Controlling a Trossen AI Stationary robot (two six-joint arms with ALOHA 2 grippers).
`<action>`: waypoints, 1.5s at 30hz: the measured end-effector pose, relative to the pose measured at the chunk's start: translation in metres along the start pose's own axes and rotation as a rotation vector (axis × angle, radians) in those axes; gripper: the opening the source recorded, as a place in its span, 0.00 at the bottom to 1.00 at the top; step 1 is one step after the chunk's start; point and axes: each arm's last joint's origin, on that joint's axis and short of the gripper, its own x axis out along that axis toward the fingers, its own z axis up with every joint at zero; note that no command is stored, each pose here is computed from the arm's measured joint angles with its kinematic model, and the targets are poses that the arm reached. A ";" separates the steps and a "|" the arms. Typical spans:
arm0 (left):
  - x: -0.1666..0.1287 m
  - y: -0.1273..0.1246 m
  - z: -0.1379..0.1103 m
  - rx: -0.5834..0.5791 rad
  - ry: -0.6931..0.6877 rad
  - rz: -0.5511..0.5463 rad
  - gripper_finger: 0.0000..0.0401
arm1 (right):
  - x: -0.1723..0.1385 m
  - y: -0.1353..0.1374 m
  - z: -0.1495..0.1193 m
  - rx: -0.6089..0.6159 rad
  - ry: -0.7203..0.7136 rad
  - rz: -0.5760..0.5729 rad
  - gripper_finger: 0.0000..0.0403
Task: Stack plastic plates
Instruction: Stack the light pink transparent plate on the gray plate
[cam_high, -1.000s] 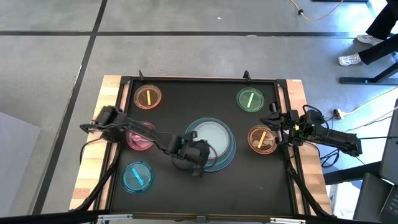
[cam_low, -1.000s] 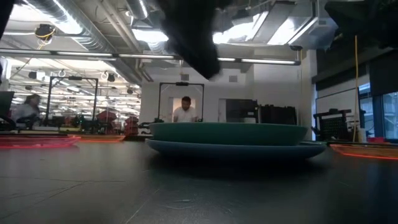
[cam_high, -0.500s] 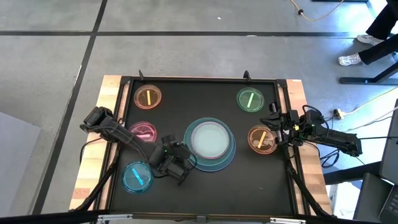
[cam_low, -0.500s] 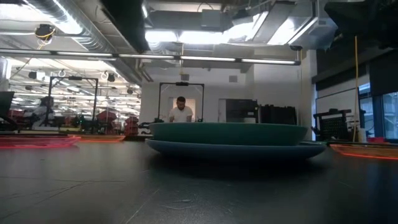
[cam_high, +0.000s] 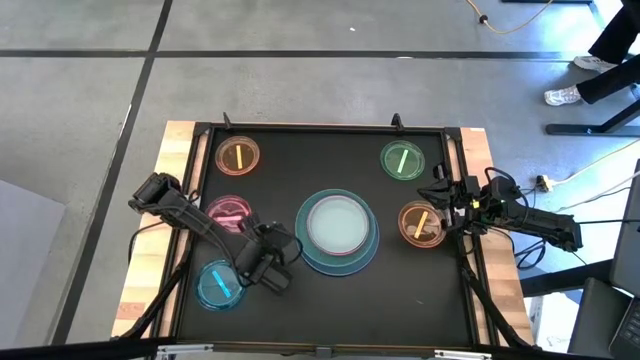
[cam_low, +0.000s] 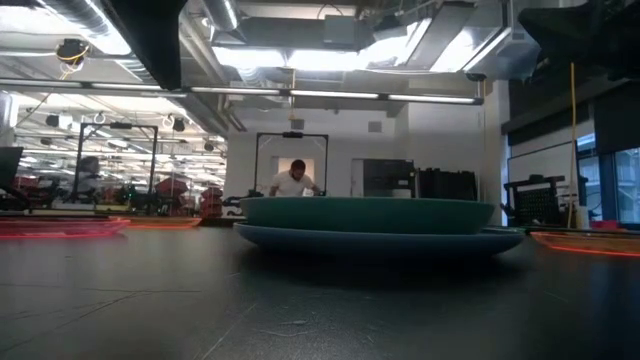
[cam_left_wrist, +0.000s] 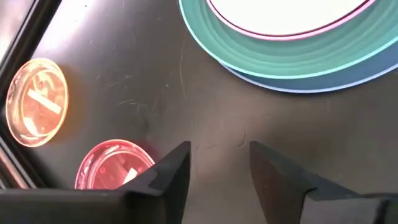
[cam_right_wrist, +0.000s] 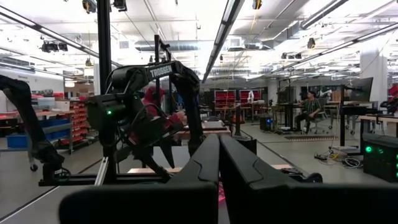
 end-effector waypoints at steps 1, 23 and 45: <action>0.000 0.000 0.000 -0.004 -0.002 -0.002 0.41 | 0.000 0.000 0.000 0.000 0.000 0.000 0.01; 0.070 0.020 -0.035 -0.146 0.455 0.156 0.43 | 0.000 0.000 -0.002 0.033 0.021 -0.002 0.01; 0.139 0.050 -0.062 -0.071 0.567 0.215 0.43 | 0.000 0.000 -0.002 0.032 0.024 -0.003 0.01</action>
